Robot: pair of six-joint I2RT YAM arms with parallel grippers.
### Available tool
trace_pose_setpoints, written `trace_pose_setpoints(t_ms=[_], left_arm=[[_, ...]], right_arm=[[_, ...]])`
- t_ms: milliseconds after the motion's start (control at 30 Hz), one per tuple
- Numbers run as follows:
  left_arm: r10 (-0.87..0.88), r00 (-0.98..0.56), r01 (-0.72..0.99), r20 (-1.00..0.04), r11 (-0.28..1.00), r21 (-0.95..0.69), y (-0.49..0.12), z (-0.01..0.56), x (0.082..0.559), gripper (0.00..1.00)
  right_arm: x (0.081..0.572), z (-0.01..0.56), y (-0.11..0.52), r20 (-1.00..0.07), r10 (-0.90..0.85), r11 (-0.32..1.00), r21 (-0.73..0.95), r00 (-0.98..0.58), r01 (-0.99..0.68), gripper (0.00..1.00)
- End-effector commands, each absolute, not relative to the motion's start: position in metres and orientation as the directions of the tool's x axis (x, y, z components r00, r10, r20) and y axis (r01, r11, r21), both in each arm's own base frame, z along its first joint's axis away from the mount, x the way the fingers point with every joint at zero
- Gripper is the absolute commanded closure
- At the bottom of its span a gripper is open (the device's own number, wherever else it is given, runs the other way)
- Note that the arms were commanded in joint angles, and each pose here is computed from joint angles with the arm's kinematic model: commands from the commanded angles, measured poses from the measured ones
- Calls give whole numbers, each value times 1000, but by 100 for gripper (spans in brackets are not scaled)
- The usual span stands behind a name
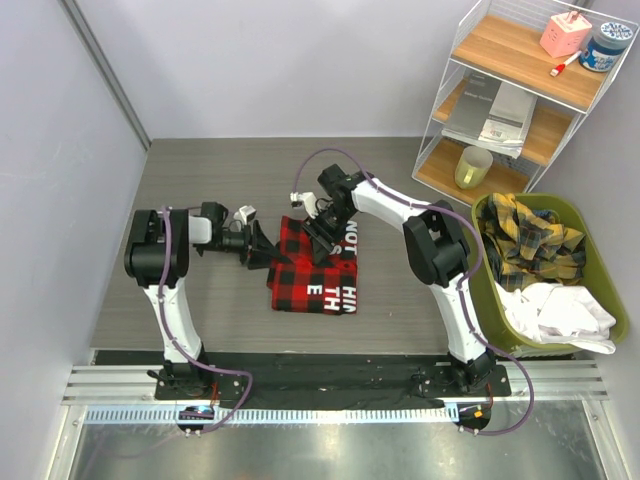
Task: Fold and stack the long sleeve shirts
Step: Fold the shirt
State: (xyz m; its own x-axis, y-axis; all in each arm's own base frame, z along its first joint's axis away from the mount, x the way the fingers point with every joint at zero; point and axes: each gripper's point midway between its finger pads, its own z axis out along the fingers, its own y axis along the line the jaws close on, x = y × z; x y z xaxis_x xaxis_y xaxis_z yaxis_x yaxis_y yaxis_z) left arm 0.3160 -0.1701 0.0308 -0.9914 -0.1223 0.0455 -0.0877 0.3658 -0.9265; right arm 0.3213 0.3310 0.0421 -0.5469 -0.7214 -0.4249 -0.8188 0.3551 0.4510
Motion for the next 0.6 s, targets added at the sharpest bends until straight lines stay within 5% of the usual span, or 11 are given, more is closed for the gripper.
trace_pose_setpoints(t_ms=[0, 567], left_arm=[[-116, -992, -103, 55, 461, -882, -173, -6, 309, 50], [-94, -995, -52, 18, 376, -925, -197, 7, 311, 49]], right_arm=[[331, 39, 334, -447, -719, 360, 416, -532, -835, 46], [330, 37, 334, -444, -726, 350, 417, -525, -838, 46]])
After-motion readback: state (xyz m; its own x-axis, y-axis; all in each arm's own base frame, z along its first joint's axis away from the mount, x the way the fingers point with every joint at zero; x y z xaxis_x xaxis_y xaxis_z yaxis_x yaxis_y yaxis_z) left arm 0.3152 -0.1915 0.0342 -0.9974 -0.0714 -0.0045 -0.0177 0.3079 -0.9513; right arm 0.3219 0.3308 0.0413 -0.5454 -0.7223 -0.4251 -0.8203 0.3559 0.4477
